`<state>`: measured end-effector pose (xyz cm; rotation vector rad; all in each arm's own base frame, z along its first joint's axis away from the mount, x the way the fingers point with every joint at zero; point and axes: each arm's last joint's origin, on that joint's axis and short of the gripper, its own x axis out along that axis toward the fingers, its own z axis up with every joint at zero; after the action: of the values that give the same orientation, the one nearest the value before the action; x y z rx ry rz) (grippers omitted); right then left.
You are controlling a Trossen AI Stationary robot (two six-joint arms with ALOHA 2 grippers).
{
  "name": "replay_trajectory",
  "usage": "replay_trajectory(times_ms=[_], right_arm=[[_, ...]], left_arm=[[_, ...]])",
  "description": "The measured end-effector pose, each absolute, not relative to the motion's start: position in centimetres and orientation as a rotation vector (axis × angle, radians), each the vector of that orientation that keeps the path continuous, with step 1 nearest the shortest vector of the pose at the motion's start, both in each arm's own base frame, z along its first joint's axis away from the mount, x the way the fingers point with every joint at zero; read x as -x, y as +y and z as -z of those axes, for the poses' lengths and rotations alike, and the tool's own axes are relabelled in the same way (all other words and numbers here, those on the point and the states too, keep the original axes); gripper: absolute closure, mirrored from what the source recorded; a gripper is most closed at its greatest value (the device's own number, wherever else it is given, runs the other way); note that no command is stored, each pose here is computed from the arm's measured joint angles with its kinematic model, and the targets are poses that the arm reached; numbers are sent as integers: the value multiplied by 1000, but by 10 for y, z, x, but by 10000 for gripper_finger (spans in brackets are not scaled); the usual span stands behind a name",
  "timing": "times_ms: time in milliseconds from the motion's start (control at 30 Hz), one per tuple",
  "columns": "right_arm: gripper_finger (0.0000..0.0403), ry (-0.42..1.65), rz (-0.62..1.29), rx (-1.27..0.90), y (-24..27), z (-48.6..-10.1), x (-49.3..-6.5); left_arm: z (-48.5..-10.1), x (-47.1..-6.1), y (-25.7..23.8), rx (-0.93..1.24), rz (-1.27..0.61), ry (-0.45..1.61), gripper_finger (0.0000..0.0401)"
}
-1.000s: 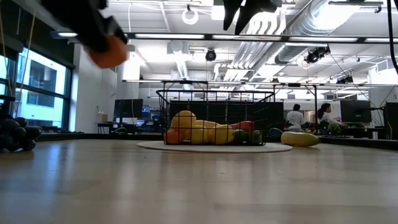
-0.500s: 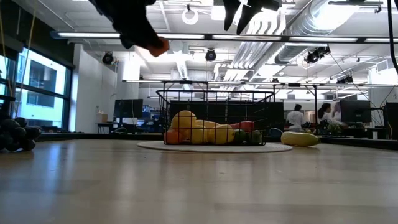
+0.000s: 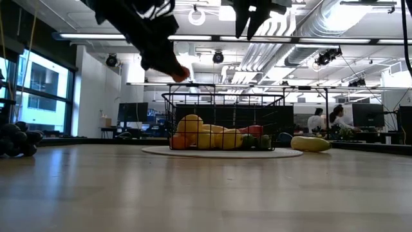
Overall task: Build produce basket
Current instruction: Put the orange into the black wire basket, then put the violet grapes into the black wire basket
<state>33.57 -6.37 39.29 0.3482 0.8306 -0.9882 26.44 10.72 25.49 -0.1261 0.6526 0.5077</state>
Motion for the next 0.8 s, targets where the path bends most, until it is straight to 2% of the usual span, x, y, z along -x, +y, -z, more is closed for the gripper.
replay_trajectory(times_ms=[233,633,800], right_arm=[[242,895,971,-288,-87,-392,-331],[242,976,961,-190,-116,-392,-322],[242,1012,945,-139,-125,-392,-318]], left_arm=[[-233,-270,122,154,-530,730,290],[-223,-272,129,214,-609,748,194],[-223,-272,129,275,-646,727,166]])
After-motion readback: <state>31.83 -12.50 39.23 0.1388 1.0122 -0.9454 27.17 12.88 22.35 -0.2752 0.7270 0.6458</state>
